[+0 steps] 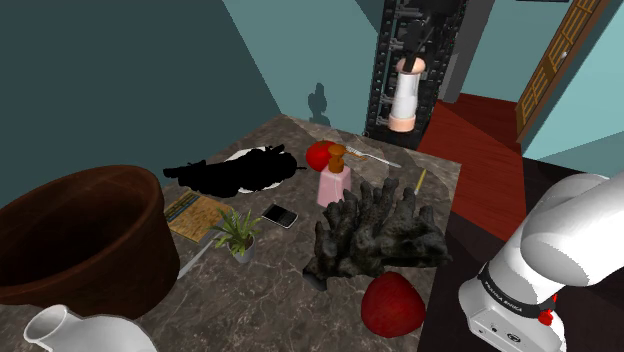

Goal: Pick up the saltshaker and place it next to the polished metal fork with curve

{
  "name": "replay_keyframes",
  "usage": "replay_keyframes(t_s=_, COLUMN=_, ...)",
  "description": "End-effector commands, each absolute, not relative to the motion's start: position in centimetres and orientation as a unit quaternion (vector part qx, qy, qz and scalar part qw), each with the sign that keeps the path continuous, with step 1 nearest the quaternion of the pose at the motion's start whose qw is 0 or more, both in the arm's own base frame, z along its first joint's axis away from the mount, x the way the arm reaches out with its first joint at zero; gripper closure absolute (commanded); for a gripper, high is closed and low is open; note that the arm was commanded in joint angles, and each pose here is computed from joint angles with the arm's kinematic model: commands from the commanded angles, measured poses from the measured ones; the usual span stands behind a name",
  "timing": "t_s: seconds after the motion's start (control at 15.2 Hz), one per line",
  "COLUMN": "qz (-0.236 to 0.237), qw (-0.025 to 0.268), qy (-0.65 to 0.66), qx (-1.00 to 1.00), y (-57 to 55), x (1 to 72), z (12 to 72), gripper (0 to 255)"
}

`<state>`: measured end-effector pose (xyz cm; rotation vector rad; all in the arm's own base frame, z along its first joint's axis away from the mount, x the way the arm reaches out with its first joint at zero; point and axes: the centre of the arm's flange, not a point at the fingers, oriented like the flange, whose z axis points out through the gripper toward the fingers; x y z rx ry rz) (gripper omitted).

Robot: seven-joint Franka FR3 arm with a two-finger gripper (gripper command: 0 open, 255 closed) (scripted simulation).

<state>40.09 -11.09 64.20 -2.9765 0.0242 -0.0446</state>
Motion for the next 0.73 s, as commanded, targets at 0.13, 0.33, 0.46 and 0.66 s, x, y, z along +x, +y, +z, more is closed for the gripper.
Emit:
replay_keyframes(t_s=0.13, qz=-0.015, qw=0.082, qy=0.008, qx=-0.996, y=-9.8, x=40.0, z=65.6, gripper=255)
replay_keyframes(t_s=0.33, qz=-0.015, qw=0.082, qy=0.008, qx=-0.996, y=-5.9, x=39.7, z=65.6, gripper=255)
replay_keyframes(t_s=0.46, qz=-0.015, qw=0.082, qy=0.008, qx=-0.996, y=-3.2, x=39.6, z=65.6, gripper=255)
replay_keyframes(t_s=0.66, qz=-0.015, qw=0.082, qy=0.008, qx=-0.996, y=0.7, x=39.3, z=65.6, gripper=255)
